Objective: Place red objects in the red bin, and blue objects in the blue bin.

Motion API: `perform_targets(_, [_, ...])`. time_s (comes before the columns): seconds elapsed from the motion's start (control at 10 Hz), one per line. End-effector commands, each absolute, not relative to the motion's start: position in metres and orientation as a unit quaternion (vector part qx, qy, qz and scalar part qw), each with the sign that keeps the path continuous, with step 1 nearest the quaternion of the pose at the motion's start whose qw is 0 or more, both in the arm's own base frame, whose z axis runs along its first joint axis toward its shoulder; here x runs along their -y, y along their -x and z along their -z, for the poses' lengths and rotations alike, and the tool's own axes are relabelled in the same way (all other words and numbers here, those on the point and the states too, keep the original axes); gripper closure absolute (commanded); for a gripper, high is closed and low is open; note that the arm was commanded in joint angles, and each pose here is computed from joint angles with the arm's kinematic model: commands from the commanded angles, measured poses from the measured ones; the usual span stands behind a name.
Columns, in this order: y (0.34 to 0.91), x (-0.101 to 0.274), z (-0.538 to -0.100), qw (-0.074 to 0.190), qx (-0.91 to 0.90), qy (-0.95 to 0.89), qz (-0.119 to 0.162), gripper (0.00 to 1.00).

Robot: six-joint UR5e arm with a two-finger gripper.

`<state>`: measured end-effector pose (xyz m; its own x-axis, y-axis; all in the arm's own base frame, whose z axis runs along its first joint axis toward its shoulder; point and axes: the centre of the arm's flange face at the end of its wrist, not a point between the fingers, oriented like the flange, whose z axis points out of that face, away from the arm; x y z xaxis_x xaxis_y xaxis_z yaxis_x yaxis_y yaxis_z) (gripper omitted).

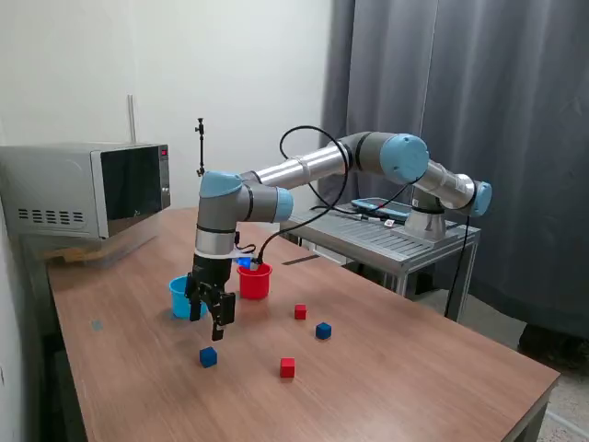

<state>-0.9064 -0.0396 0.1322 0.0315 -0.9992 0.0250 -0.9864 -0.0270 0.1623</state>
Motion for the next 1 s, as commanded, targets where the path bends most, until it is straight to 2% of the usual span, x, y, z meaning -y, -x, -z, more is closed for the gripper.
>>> perform_targets(0.0, [0.911,0.039,-0.128,0.074,0.693,-0.715,0.057,0.0])
perform_targets(0.9, [0.911,0.058,-0.133,0.081,0.69,-0.717,0.058,0.0])
